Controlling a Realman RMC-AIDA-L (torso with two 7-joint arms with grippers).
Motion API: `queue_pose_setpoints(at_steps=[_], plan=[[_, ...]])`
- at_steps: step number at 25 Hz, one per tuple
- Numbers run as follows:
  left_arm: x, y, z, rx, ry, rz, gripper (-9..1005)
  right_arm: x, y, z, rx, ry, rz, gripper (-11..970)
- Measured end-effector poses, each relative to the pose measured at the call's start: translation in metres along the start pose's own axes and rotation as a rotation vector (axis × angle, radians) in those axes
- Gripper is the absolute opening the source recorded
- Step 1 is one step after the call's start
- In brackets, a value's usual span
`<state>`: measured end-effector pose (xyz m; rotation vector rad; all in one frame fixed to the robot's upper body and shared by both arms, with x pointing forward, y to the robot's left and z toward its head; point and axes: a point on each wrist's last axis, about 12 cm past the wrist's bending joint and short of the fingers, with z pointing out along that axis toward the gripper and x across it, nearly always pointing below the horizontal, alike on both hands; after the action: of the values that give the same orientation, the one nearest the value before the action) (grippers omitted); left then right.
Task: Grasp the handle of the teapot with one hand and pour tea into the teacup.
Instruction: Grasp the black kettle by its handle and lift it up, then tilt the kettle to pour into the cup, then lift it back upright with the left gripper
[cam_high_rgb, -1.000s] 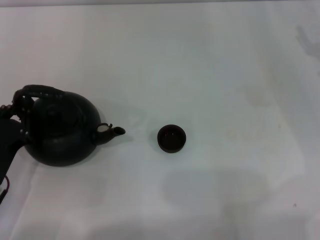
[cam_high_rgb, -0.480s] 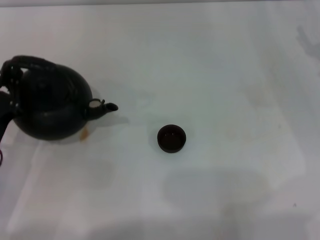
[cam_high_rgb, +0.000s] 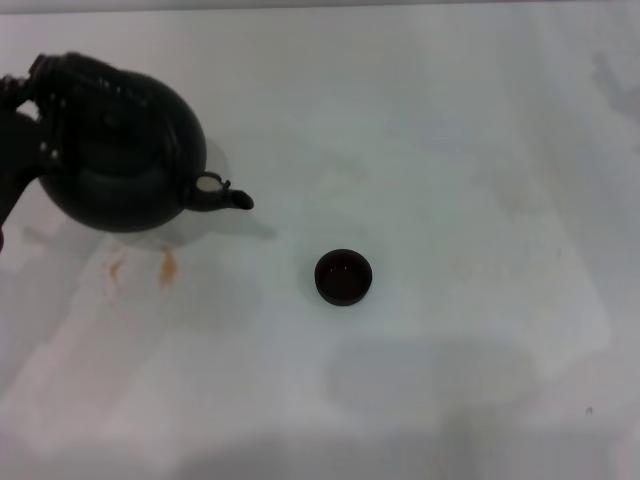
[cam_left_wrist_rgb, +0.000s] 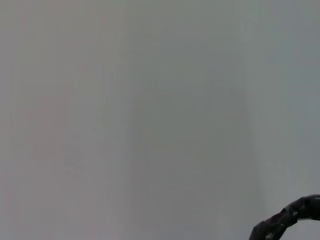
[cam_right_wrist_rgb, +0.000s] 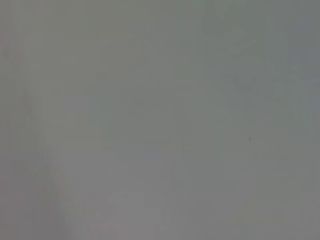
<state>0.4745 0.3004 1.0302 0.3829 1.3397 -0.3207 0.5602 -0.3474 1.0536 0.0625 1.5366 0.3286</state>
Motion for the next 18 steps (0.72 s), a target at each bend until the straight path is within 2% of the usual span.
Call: queue_pose_setpoints(at_steps=[5,13,18], plan=[[-0.005,0.004,0.014,0.056,-0.007,0.018,133,0.0,0.0,0.0,0.002,0.002,0.0,819],[-0.003,0.0,0.043,0.156,0.044,0.068,134,0.0,0.0,0.001,0.0,0.004,-0.001,818],[-0.002,-0.003,0.053,0.187,0.06,0.095,133,0.0,0.001,0.002,0.002,0.007,0.0,818]])
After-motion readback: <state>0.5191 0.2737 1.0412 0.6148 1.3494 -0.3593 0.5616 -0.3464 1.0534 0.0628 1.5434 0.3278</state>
